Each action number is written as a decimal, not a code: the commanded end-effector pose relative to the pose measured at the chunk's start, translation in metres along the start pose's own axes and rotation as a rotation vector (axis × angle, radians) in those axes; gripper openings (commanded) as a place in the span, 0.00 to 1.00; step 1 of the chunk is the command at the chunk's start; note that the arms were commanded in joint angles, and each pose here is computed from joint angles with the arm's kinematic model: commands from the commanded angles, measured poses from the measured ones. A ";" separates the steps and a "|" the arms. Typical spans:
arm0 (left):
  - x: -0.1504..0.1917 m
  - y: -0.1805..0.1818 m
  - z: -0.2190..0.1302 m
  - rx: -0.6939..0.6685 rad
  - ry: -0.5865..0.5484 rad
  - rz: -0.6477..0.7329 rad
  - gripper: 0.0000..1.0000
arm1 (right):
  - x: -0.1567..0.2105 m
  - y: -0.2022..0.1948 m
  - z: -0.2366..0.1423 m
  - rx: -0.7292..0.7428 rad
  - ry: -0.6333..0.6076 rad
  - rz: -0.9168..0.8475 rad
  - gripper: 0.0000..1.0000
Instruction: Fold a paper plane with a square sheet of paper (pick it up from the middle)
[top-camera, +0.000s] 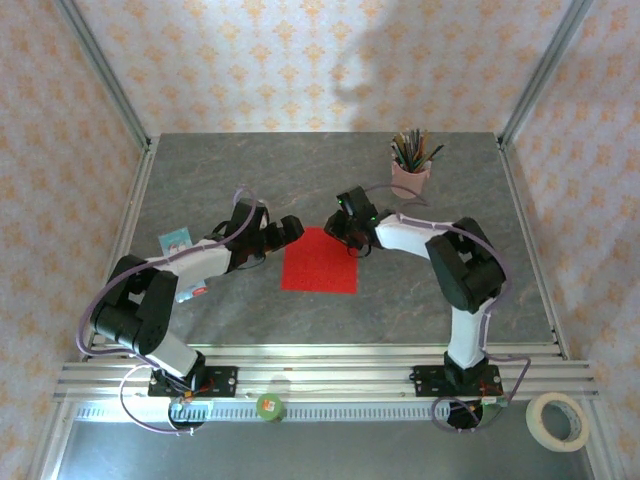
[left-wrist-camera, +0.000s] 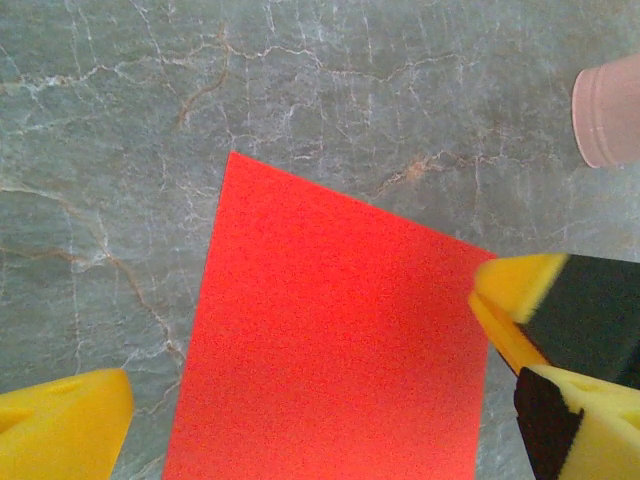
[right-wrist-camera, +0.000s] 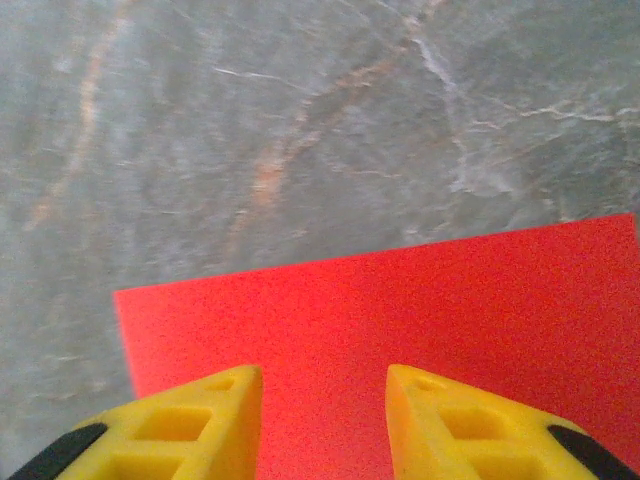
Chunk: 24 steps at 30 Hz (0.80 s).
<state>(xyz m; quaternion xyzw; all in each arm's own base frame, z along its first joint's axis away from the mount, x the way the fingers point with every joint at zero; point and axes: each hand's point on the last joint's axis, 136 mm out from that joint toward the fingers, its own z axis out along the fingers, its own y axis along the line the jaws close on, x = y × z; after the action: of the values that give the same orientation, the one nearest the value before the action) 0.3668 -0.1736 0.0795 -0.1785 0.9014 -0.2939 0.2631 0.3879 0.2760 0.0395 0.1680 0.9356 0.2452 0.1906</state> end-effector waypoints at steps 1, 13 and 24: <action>0.009 0.004 -0.002 -0.022 0.019 0.003 0.99 | 0.001 -0.029 0.008 0.133 0.002 -0.036 0.38; 0.022 0.006 0.004 -0.095 0.063 0.077 0.99 | 0.050 -0.044 0.022 0.103 0.033 0.247 0.38; 0.041 -0.004 0.015 -0.245 0.131 0.279 0.99 | -0.021 0.009 -0.045 -0.117 -0.156 0.231 0.48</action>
<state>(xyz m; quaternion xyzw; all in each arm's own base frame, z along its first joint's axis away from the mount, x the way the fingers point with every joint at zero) 0.3475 -0.2085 0.0627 -0.0894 0.9471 -0.2092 0.2265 0.3792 0.2808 0.0497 0.2808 0.8895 0.3038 0.1940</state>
